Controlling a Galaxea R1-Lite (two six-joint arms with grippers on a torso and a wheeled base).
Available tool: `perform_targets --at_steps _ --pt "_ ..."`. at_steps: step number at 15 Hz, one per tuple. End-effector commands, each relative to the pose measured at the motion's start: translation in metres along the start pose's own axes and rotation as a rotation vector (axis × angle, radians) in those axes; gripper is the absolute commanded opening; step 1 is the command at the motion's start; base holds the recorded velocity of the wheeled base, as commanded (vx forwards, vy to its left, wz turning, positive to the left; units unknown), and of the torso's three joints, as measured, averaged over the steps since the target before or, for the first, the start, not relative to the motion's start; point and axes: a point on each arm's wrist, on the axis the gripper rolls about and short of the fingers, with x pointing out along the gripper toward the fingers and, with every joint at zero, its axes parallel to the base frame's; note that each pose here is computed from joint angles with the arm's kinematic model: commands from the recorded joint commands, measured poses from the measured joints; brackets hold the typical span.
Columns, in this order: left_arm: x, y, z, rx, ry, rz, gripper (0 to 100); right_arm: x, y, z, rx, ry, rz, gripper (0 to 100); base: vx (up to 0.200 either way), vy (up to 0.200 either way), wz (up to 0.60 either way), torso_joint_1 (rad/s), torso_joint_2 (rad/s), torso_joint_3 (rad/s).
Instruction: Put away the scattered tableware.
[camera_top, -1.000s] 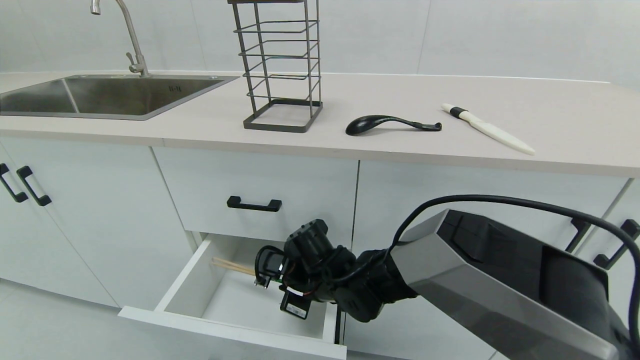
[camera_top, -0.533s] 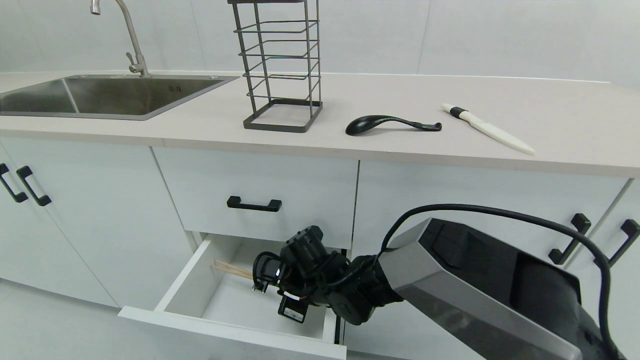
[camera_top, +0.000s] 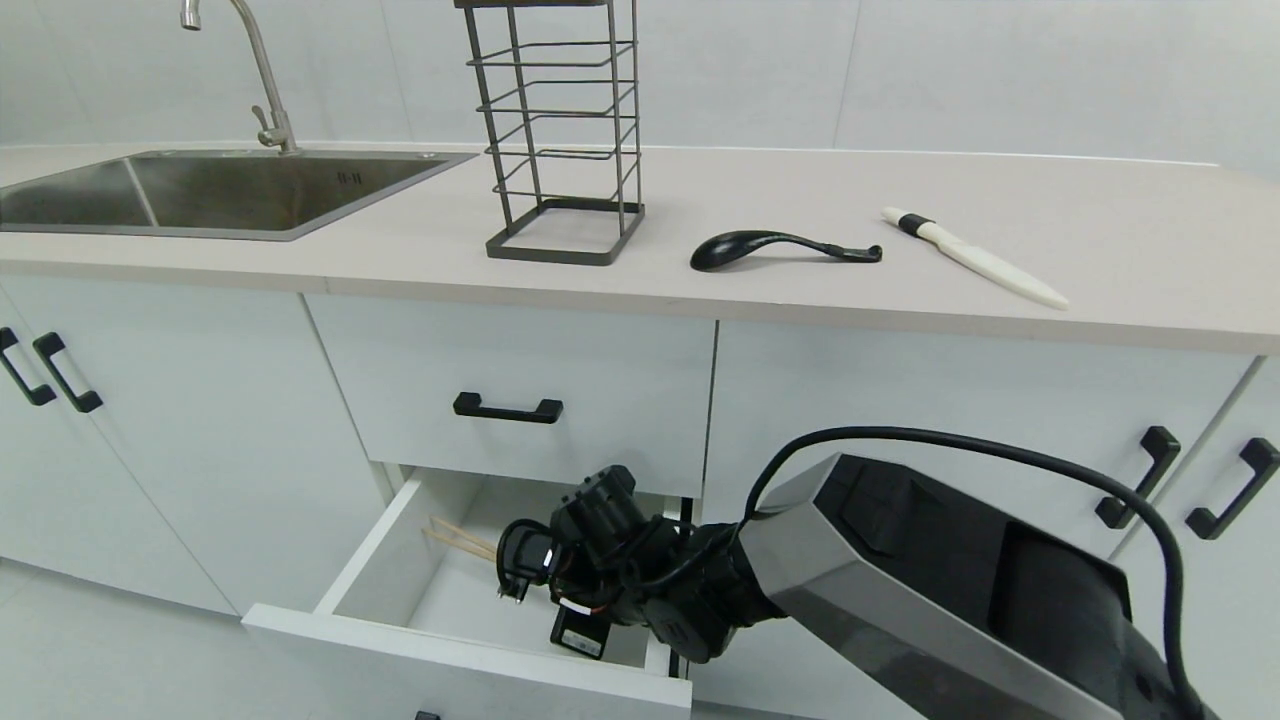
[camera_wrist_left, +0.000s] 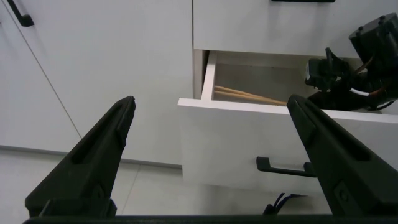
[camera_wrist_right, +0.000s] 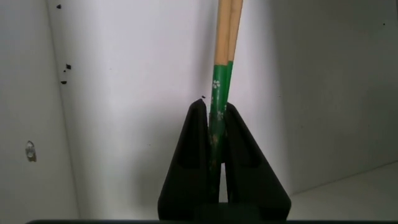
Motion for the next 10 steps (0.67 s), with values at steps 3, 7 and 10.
perform_targets --at_steps 3,7,10 --pt "0.0 0.0 0.0 0.0 0.0 0.0 100 0.003 0.004 -0.003 -0.004 0.018 0.016 100 0.0 0.0 0.0 0.0 0.0 0.0" --pt "0.0 0.0 0.0 0.0 0.002 0.0 100 -0.011 0.002 0.017 -0.012 -0.032 0.0 100 0.0 0.0 0.0 0.0 0.0 0.0" --pt "0.0 0.0 0.0 0.0 0.002 0.0 100 -0.034 0.001 0.039 -0.024 -0.07 -0.006 100 0.0 0.0 0.0 0.0 0.0 0.0"
